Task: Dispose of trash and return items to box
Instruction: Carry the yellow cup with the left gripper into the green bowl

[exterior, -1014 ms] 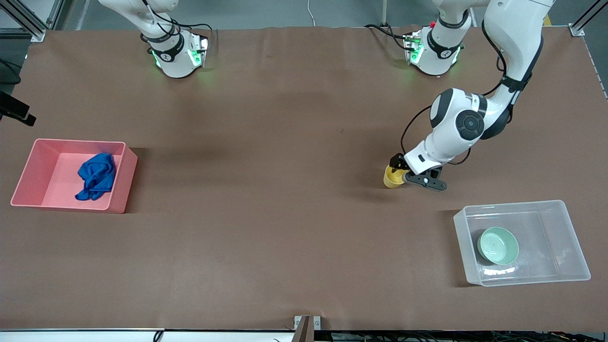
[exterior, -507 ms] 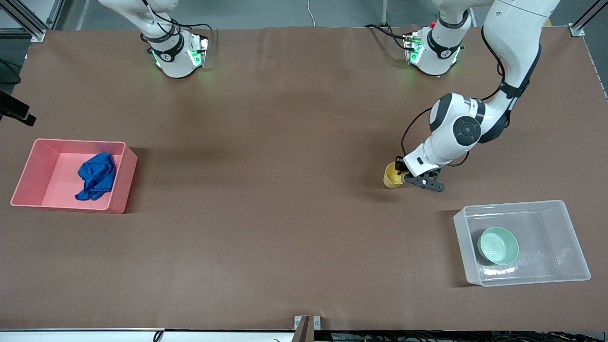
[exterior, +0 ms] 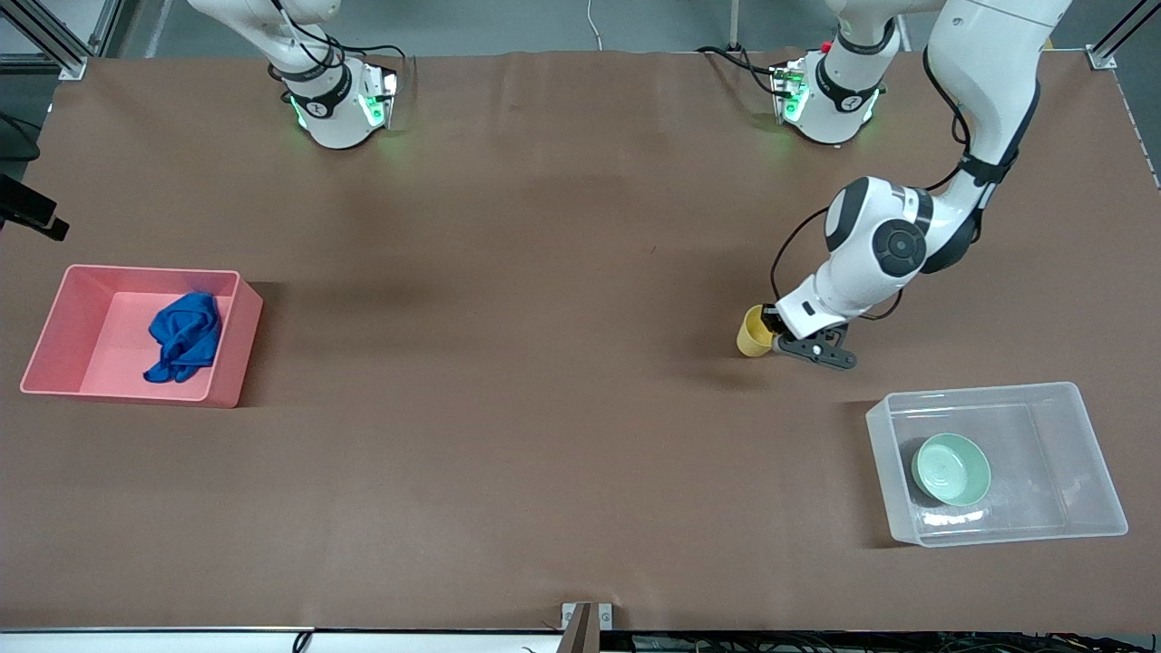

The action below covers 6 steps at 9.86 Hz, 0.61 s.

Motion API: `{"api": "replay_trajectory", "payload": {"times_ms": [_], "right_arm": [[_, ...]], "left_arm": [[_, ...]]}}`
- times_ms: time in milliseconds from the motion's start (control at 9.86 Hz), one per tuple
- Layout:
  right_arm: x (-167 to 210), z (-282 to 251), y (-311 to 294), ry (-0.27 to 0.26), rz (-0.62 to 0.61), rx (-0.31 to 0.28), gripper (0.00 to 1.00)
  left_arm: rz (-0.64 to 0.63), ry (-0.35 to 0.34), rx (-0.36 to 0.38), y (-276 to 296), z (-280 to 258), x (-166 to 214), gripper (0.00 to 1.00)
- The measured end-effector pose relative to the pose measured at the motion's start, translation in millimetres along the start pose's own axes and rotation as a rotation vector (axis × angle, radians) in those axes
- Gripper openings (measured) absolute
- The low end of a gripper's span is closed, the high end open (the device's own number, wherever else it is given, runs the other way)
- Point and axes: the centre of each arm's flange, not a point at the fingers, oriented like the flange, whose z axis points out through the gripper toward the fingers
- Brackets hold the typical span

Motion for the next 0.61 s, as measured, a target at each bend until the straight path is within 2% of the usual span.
{"api": "replay_trajectory", "payload": {"times_ms": [304, 609], "right_arm": [[0.0, 0.3, -0.1, -0.001, 0.000, 0.000, 1.00], [0.0, 0.6, -0.4, -0.002, -0.001, 0.000, 1.00]], "left_arm": [[-0.060, 0.068, 0.025, -54.7, -75.1, 44.4, 0.04], [-0.039, 0.077, 0.012, -128.4, -137.7, 95.1, 0.04]]}}
